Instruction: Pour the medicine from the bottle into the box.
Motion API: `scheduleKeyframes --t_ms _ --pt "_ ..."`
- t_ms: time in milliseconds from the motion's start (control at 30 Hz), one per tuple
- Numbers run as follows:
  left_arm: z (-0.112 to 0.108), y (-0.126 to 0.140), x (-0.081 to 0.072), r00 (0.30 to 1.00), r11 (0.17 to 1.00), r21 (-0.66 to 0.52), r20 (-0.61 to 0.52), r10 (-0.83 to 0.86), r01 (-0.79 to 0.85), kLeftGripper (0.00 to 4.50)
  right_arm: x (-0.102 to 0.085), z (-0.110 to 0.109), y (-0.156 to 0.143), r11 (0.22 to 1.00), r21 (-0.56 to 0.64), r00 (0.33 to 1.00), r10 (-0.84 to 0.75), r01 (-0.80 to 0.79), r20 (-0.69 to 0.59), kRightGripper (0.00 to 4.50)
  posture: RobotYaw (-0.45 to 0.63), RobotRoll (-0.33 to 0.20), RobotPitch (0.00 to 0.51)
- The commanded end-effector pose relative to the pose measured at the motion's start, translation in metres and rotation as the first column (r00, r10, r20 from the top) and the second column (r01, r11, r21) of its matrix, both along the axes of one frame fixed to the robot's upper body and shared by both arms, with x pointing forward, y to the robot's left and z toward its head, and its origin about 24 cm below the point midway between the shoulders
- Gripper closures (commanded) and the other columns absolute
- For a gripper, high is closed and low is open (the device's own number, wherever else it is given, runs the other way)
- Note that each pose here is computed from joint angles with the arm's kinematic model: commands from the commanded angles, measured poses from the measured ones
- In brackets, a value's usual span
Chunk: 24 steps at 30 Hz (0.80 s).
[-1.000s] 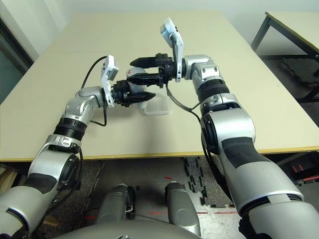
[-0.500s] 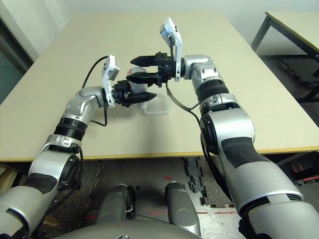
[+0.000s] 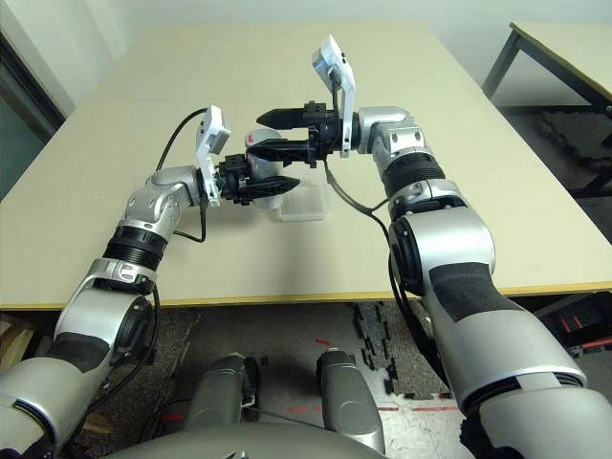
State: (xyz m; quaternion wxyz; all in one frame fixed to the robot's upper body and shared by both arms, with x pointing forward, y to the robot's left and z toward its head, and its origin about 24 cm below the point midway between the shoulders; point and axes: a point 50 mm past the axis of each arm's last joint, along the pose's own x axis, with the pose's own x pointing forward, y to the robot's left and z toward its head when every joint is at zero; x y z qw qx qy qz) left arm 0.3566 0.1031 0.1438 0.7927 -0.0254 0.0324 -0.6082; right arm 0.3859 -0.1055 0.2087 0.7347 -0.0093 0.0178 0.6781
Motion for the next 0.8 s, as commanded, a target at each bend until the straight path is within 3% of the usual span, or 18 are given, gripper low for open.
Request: scheduleKeyframes --t_ms 33,367,800 --pt "0.005 -0.002 -0.003 0.999 0.999 -0.011 0.03 -0.041 0.041 1.75 0.004 -0.006 -0.028 0.993 -0.026 0.993 -0.12 0.119 -0.02 0.0 -0.18 0.0 0.049" --pt "0.004 -0.001 -0.002 0.999 0.999 -0.01 0.029 -0.038 0.038 1.75 0.002 -0.005 -0.058 0.983 -0.04 0.983 -0.178 0.177 -0.048 0.0 -0.17 0.0 0.046" --pt "0.004 0.001 -0.001 0.999 1.0 -0.005 0.029 -0.031 0.031 1.75 -0.002 -0.004 -0.063 0.993 -0.045 0.99 -0.116 0.112 -0.079 0.0 -0.17 0.0 0.045"
